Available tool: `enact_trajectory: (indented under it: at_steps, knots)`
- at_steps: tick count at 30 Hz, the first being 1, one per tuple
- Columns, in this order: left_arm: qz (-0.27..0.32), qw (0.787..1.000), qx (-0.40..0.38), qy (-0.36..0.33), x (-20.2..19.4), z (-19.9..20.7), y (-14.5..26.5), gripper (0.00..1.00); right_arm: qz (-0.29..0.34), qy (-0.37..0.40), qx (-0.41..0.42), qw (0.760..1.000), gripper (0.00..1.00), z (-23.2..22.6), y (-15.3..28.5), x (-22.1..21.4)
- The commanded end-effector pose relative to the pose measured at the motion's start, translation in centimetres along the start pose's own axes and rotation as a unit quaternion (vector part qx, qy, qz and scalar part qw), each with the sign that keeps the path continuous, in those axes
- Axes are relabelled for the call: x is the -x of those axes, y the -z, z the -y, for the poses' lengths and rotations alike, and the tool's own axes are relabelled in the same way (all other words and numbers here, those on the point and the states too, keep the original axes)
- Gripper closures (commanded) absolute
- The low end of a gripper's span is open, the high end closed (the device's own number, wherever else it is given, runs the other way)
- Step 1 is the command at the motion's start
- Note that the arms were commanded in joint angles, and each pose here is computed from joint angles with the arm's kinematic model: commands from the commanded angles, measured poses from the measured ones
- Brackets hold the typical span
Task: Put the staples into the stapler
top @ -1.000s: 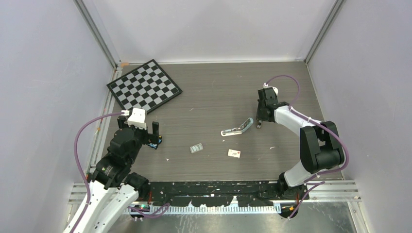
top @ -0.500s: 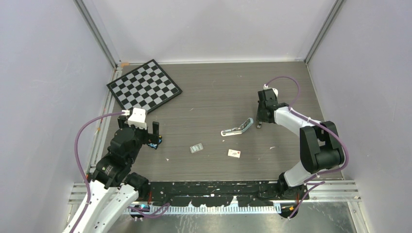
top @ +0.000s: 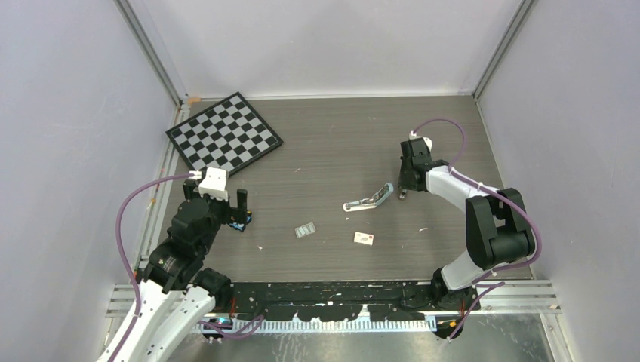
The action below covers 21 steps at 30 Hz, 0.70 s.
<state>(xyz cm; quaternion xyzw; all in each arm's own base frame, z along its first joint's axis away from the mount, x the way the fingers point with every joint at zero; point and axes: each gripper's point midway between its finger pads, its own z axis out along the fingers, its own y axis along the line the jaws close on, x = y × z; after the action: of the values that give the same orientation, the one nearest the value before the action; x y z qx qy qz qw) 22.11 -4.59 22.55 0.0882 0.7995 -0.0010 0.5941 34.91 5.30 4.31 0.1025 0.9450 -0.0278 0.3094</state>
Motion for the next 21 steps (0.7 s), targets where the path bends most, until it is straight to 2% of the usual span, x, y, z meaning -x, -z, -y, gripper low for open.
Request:
enact_trajectory:
  at_steps: [1,21]
  knots:
    - [0.021,1.000,-0.001,0.008,1.1,0.2,-0.2,0.00,0.028,-0.017,0.008,0.999,0.79,-0.5,0.6,2.0]
    - [0.021,1.000,-0.001,0.008,1.1,0.2,-0.2,0.00,0.041,-0.018,0.012,0.999,0.80,-0.7,1.6,3.3]
